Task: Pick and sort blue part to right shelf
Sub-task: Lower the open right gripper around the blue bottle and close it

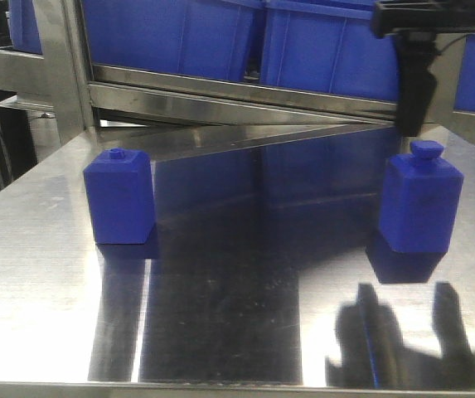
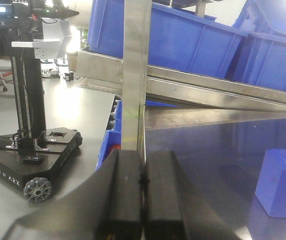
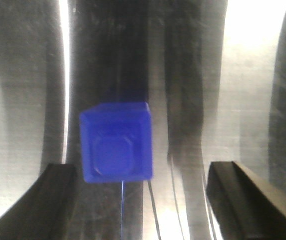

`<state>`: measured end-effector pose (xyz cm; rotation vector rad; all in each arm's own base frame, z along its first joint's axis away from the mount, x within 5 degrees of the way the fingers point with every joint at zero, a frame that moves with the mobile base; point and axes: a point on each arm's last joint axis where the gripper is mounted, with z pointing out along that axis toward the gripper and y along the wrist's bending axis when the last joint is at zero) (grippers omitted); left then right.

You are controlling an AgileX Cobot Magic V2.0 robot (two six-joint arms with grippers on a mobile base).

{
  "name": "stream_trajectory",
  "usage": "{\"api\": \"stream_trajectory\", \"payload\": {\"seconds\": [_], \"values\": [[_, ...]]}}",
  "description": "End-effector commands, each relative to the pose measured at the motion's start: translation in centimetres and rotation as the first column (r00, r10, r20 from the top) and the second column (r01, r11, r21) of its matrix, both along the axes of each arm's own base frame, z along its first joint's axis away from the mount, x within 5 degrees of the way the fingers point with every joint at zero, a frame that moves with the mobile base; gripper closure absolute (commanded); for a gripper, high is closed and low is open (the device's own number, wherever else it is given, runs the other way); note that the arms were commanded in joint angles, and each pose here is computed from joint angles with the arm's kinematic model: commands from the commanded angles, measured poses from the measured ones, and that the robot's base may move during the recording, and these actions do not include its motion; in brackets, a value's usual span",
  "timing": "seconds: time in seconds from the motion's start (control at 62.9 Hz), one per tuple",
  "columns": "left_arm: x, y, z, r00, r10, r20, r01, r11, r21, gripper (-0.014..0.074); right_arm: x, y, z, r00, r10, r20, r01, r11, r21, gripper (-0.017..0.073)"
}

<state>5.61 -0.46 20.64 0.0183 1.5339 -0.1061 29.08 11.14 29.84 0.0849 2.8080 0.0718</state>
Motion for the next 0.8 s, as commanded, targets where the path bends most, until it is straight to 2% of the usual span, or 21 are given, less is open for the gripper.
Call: {"api": "stream_trajectory", "payload": {"seconds": [0.0, 0.239, 0.588, 0.779], "values": [[-0.1, 0.1, 0.1, 0.997, 0.006, 0.083, -0.005, 1.000, -0.018, 0.0461, 0.5, 0.6, 2.0, 0.998, 0.011, 0.066, -0.013, 1.000, 0.022, -0.0044], [-0.1, 0.1, 0.1, 0.997, 0.006, 0.083, -0.005, 1.000, -0.018, 0.0461, 1.9, 1.5, -0.3, 0.999, 0.048, -0.007, -0.048, 0.999, 0.016, -0.0044], [-0.1, 0.1, 0.1, 0.997, 0.006, 0.083, -0.005, 1.000, -0.018, 0.0461, 3.0, 0.7, -2.9, 1.000, 0.016, -0.027, -0.015, 1.000, 0.020, -0.0044], [-0.1, 0.1, 0.1, 0.997, 0.006, 0.083, -0.005, 1.000, -0.018, 0.0461, 3.0, 0.8, -4.0, 0.999, 0.028, -0.030, -0.028, 0.999, 0.018, -0.0044]]}}
